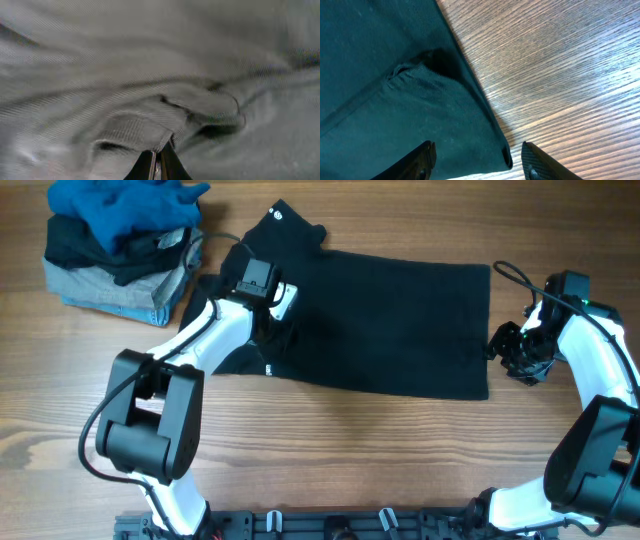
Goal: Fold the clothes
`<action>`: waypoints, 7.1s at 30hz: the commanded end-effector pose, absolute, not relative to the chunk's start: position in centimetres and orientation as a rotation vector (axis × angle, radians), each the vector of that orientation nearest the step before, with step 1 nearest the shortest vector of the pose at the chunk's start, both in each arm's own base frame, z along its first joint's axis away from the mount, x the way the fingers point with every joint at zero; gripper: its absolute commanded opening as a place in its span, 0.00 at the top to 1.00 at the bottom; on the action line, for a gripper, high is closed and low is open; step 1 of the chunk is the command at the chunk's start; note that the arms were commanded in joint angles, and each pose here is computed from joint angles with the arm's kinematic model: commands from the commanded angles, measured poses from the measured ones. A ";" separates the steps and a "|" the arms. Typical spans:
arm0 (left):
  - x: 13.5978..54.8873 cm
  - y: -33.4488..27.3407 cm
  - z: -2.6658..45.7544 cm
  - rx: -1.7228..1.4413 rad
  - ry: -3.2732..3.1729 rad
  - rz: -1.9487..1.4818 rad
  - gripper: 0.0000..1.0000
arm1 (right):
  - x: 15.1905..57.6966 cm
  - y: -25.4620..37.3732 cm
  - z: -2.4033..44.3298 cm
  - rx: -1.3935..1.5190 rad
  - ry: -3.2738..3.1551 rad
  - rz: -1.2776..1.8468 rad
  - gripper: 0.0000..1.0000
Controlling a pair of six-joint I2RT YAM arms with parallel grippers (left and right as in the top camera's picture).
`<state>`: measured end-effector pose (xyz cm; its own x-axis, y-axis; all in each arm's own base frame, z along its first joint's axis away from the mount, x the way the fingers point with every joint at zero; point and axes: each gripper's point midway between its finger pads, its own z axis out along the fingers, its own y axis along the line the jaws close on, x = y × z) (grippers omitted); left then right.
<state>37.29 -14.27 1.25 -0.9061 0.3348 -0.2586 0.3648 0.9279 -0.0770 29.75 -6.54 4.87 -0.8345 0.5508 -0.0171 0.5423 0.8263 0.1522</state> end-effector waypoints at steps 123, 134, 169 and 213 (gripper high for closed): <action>43.2 -19.3 1.2 0.519 2.553 -0.451 0.75 | 30.7 -5.7 6.0 0.903 2.892 0.322 0.29; 42.4 -23.3 2.6 0.585 2.483 -0.559 0.16 | 30.7 -5.7 6.0 0.903 2.892 0.322 0.29; 34.0 4.8 -0.2 -0.293 3.069 0.190 0.87 | 26.6 -2.6 1.0 0.693 3.043 0.500 0.50; 51.3 -9.9 17.7 0.151 2.510 -0.321 0.43 | 36.4 -7.7 16.7 0.643 2.583 0.467 0.27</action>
<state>48.67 -6.59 19.03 -0.8603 -0.0732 -0.5046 0.0813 0.9573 -0.2775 35.84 -8.17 16.00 -0.7922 0.5298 -0.3028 0.4011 0.8260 0.3960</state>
